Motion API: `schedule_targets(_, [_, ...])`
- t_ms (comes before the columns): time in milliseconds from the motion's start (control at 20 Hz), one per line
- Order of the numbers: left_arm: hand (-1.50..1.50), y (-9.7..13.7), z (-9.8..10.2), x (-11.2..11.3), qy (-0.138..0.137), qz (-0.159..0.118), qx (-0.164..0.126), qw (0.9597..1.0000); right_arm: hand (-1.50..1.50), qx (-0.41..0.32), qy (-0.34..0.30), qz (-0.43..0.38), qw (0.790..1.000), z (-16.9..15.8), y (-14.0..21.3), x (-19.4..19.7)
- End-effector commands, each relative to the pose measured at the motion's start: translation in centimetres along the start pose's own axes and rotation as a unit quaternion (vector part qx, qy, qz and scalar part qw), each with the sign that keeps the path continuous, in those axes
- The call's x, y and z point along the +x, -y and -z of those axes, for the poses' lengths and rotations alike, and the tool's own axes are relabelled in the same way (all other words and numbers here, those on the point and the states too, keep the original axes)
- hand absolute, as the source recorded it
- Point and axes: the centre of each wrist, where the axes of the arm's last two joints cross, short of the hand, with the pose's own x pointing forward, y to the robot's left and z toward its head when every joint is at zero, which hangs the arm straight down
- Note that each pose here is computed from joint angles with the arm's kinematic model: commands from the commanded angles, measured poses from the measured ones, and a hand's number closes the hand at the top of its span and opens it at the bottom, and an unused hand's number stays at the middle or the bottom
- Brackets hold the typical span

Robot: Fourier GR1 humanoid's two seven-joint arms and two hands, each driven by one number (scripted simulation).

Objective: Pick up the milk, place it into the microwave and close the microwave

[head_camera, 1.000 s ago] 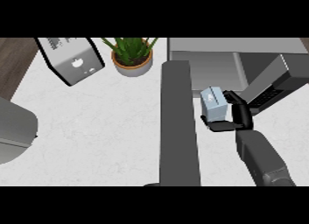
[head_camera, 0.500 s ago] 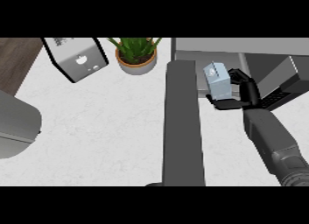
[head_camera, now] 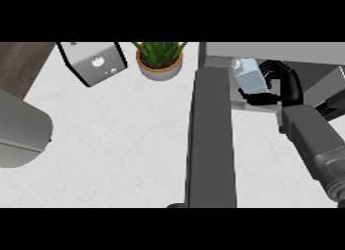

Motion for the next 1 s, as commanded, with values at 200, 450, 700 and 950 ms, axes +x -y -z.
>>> schedule_targets(200, [-1.5,-0.2,1.3,-0.4,0.007,-0.013,-0.014,0.9998,1.5,-0.045,-0.014,-0.068,0.997,2.2,2.9,1.5])
schedule_targets(450, [-1.5,0.0,2.0,0.3,0.006,0.004,-0.024,0.9997,1.5,-0.074,-0.016,-0.085,0.994,2.4,4.1,1.4])
schedule_targets(700, [-1.5,-0.4,2.4,-0.3,0.01,0.002,-0.027,0.9996,1.5,-0.094,-0.023,-0.075,0.992,2.8,4.1,1.9])
schedule_targets(950, [-1.5,-0.7,2.9,-0.4,0.013,0.003,-0.031,0.9994,1.5,-0.092,-0.019,-0.085,0.992,2.9,5.6,1.8])
